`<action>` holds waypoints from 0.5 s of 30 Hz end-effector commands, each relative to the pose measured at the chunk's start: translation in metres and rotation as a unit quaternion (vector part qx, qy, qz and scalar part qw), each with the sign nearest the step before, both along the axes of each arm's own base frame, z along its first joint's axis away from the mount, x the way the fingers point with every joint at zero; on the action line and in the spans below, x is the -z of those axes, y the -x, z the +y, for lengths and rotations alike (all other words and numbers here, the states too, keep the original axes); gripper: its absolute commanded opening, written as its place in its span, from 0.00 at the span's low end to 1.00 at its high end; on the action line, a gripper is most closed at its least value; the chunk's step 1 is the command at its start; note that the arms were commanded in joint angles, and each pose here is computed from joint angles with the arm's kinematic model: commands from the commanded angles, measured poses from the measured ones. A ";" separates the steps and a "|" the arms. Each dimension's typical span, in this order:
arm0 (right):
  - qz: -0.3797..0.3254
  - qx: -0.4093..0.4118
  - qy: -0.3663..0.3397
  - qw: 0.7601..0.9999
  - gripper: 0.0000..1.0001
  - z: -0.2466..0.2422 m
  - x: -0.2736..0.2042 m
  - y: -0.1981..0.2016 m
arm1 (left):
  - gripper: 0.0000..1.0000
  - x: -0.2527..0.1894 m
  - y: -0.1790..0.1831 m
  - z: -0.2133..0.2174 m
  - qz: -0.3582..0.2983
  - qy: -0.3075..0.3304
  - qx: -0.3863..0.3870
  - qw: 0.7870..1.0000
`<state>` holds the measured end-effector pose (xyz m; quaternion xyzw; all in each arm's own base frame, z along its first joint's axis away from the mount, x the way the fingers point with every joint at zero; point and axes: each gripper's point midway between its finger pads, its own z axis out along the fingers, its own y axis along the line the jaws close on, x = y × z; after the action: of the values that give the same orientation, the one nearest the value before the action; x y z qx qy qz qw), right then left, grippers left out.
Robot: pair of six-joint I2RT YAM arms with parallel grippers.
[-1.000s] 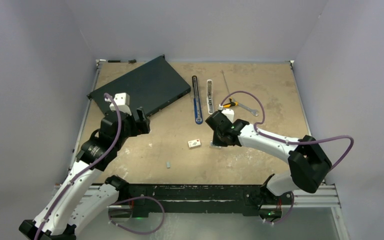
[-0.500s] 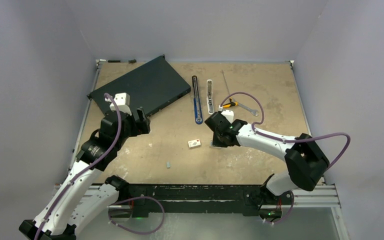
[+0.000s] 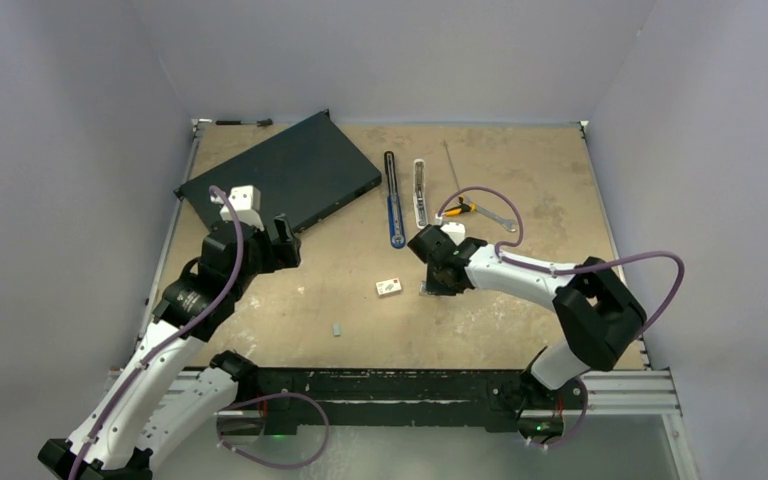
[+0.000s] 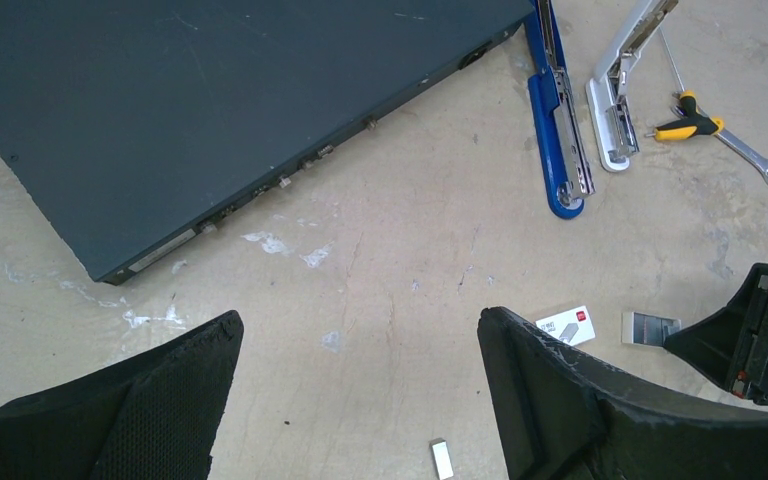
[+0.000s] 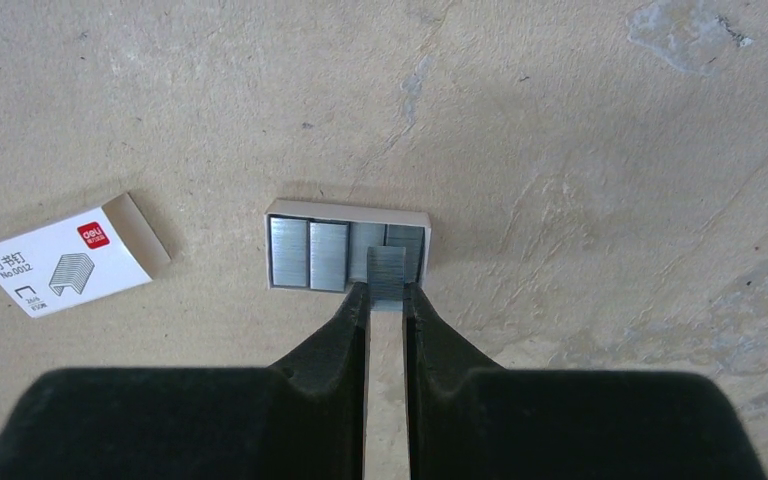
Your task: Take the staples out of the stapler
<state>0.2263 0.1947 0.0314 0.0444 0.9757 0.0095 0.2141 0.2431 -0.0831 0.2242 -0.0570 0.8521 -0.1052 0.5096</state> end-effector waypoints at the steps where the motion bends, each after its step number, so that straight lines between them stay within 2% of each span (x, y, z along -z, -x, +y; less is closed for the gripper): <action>1: -0.014 0.001 0.005 1.000 0.13 -0.001 -0.005 -0.010 | 0.86 -0.004 -0.004 0.000 -0.012 -0.001 0.003 1.000; 15: -0.020 0.000 0.004 1.000 0.13 -0.001 -0.006 -0.017 | 0.86 -0.003 -0.005 0.000 -0.011 -0.001 0.002 1.000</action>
<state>0.2313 0.1935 0.0298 0.0383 0.9753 0.0087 0.2174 0.2434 -0.0831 0.2235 -0.0571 0.8528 -0.1045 0.5084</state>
